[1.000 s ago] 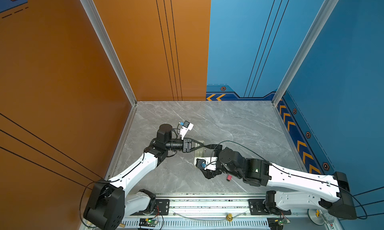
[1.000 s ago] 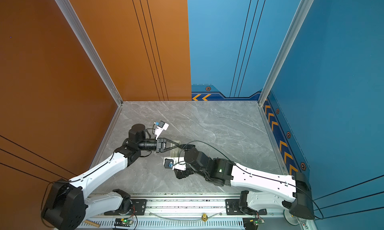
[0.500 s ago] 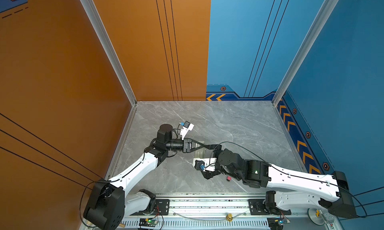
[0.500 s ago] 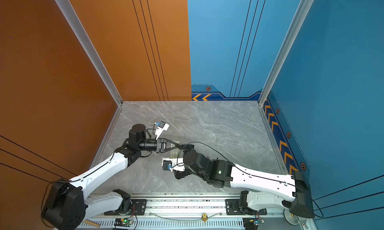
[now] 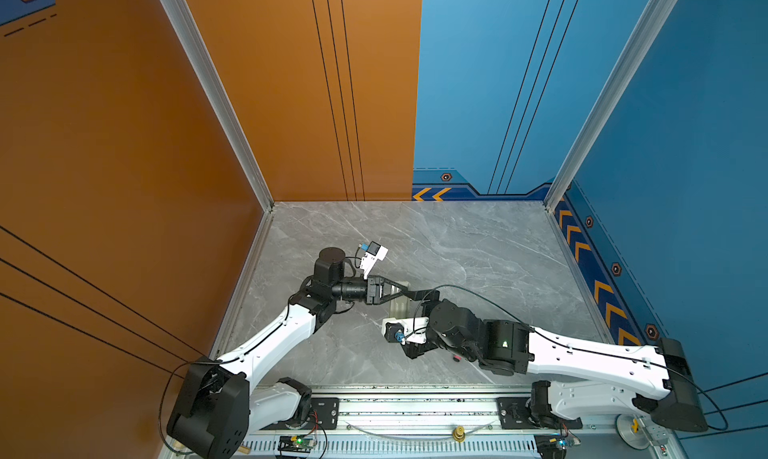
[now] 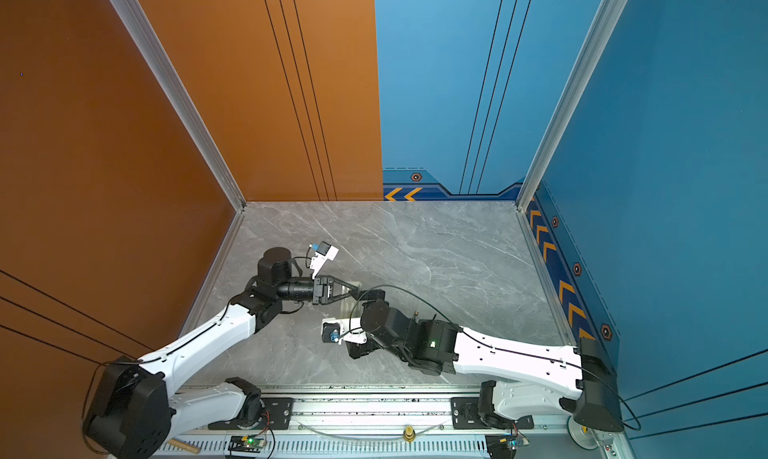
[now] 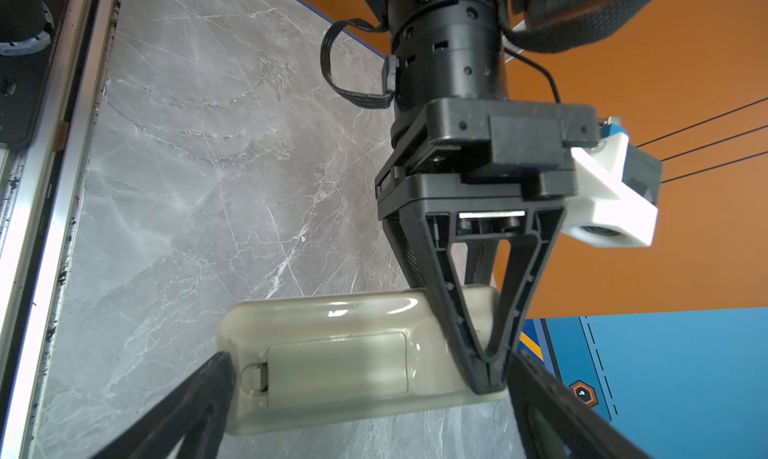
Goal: Load the batteries into the remote control
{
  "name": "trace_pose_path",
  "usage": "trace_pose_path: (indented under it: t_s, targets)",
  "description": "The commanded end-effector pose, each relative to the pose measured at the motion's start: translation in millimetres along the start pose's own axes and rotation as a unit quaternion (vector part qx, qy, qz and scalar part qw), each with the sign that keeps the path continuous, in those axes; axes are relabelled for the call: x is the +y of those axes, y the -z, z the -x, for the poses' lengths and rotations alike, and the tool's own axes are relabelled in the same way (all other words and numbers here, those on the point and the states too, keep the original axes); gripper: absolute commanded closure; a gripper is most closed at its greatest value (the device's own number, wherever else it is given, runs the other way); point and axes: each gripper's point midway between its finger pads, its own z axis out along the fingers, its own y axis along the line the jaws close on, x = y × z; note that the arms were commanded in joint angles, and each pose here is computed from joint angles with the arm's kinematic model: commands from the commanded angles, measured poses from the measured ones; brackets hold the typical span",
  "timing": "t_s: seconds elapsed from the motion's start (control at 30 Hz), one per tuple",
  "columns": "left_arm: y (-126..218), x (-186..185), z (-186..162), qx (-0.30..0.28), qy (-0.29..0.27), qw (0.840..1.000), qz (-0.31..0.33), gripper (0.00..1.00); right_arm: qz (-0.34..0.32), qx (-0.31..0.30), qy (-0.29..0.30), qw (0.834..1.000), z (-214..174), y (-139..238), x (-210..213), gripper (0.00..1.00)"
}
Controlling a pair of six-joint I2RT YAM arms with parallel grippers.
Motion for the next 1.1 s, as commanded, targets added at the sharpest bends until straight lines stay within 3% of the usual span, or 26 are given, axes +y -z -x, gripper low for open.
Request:
trace_pose_path:
  t_s: [0.0,1.07]
  targets:
    - [-2.5,-4.3,-8.9,0.017,0.001,1.000,-0.019,1.00,-0.013,0.008,0.007,1.000,-1.2,-3.5,-2.7,0.00]
    - [-1.5,-4.3,-7.8,0.014,0.003,1.000,-0.021,1.00,-0.038,0.060,0.052,0.996,-18.3,-11.3,-4.9,0.01]
